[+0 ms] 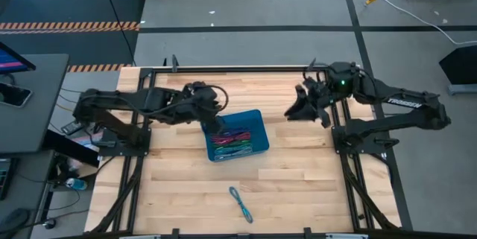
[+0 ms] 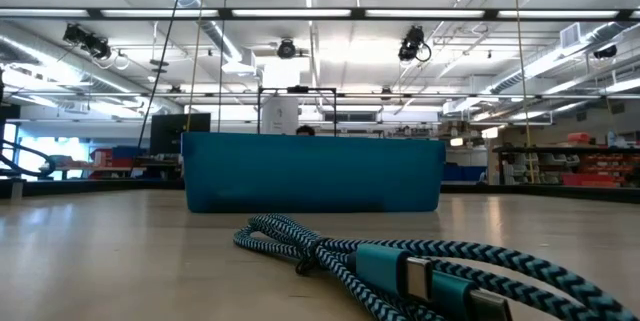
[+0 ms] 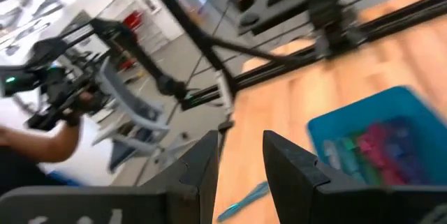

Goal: Pick and place USB-C Cables
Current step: Put the blue charger cable into the blue bin

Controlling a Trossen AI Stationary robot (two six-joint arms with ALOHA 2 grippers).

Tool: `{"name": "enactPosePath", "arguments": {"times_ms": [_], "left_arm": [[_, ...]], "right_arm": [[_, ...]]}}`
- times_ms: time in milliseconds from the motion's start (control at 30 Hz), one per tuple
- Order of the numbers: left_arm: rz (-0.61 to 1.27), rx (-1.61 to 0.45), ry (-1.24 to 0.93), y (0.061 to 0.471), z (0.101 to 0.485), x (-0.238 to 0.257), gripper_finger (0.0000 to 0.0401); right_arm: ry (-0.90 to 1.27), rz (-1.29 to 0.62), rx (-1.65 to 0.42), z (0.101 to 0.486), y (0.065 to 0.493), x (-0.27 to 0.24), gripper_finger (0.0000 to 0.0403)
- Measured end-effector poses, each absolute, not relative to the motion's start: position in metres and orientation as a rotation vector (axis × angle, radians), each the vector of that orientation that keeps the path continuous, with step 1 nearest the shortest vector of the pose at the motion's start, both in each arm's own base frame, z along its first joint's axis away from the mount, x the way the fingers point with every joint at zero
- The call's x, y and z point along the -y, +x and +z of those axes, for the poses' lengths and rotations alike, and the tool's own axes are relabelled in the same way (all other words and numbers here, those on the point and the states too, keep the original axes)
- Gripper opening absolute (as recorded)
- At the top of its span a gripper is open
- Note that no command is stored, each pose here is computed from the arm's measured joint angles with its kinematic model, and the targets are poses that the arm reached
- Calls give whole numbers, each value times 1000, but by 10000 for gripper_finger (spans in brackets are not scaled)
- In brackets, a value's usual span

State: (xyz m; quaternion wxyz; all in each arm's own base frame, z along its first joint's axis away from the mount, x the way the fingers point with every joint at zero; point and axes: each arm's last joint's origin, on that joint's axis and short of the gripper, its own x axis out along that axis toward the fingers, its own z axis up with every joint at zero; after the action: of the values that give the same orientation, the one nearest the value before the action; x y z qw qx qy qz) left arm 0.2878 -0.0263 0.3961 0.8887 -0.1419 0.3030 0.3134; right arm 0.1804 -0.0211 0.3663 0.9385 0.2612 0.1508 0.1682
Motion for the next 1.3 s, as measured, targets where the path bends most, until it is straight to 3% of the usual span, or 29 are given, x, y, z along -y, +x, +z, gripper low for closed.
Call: {"name": "enactPosePath", "arguments": {"times_ms": [200,433,733,967,1133,1300], "left_arm": [[692,-689,-203,272,396,32,77],[711,-892,-93,255,385,32,77],[680,-1000,-11,241,383,41,78],[640,-1009,20,238,383,52,78],[619,-1006,30,237,383,57,78],[615,-1005,32,236,383,58,78]], "right_arm": [[621,323,-372,360,197,-14,119],[699,326,-360,338,251,-67,119],[960,254,-682,254,304,-125,119],[1145,326,-729,217,324,-170,106],[1139,330,-868,200,335,-192,88],[1094,278,-963,181,348,-202,98]]}}
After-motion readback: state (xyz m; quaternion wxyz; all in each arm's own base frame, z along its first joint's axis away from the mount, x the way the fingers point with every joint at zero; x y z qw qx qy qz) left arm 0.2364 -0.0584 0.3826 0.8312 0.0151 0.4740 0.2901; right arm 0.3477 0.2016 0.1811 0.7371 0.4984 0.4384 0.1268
